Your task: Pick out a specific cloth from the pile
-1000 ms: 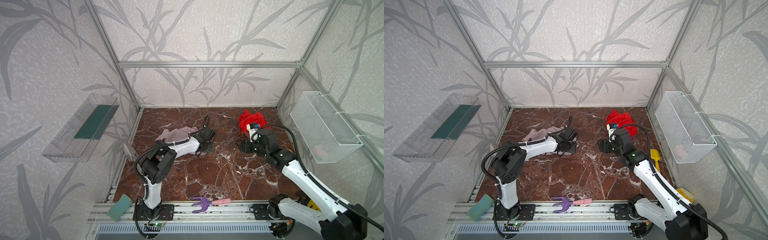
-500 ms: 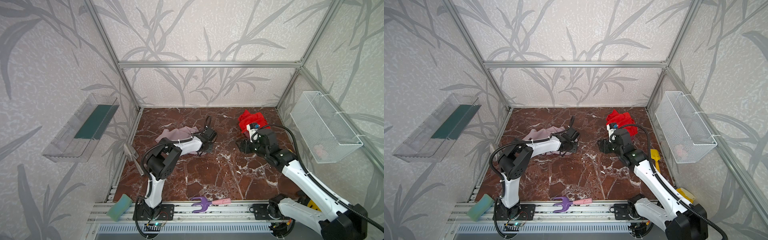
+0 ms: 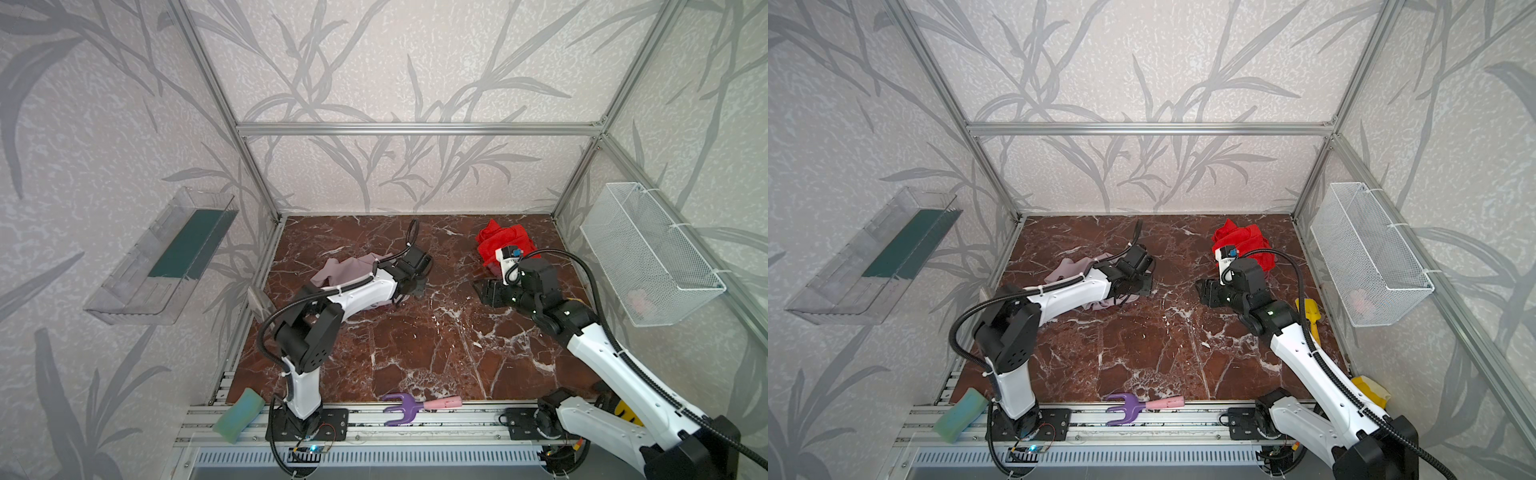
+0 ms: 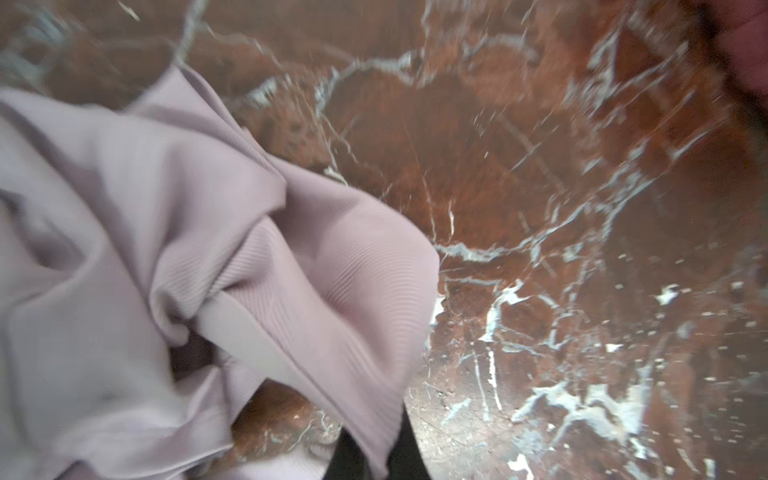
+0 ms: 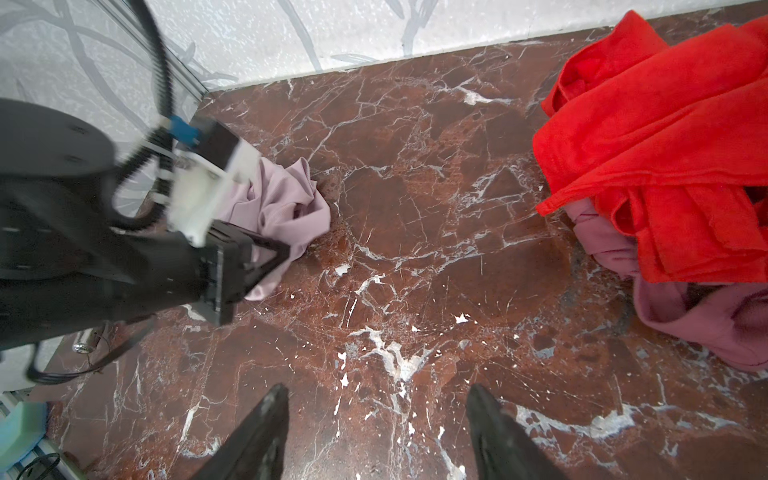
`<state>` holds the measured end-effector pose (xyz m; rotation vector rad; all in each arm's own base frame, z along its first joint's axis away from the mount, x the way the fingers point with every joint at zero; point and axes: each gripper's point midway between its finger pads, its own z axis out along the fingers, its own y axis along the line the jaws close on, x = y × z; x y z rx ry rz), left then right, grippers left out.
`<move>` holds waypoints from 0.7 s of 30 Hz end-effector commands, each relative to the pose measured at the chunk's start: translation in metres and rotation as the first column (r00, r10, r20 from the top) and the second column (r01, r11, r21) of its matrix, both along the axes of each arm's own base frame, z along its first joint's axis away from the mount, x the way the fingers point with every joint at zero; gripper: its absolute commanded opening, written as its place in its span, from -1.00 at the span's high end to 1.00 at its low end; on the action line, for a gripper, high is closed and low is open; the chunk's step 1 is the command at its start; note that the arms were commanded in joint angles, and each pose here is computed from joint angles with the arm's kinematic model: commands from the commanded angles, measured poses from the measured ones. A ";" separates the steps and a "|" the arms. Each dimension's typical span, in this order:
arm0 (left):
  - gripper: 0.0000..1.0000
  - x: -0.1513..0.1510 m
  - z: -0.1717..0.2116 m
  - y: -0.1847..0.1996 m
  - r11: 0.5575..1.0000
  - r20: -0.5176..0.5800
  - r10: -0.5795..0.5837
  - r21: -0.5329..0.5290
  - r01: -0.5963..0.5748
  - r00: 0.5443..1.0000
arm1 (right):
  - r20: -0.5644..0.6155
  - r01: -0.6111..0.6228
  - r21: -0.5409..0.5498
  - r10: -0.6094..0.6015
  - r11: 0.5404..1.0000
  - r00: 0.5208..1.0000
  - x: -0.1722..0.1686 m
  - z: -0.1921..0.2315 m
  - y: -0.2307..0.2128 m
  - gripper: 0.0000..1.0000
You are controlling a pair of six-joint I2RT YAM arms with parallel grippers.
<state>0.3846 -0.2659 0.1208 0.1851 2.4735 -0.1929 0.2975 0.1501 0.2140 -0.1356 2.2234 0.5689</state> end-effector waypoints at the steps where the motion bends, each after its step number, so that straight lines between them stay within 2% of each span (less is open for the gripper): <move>1: 1.00 0.005 0.059 0.024 0.999 0.139 0.041 0.020 -0.044 0.989 | 0.018 -0.012 0.020 0.012 1.000 1.000 0.003 0.012 0.004 -0.35; 7: 1.00 0.009 0.114 0.076 0.990 0.212 0.139 -0.058 -0.130 0.967 | 0.018 -0.030 0.036 0.029 0.999 0.999 0.010 0.017 0.010 -0.35; 11: 1.00 0.010 0.123 0.126 0.965 0.220 0.257 -0.117 -0.236 0.941 | 0.018 -0.043 0.052 0.042 0.998 0.999 0.014 0.019 0.016 -0.34; 15: 1.00 0.006 0.110 0.172 0.936 0.206 0.351 -0.113 -0.334 0.913 | 0.019 -0.048 0.054 0.047 0.997 0.999 0.017 0.021 0.018 -0.35; 21: 1.00 0.002 0.058 0.212 0.891 0.098 0.453 -0.094 -0.445 0.886 | 0.014 -0.052 0.063 0.052 0.997 0.999 0.018 0.019 0.020 -0.35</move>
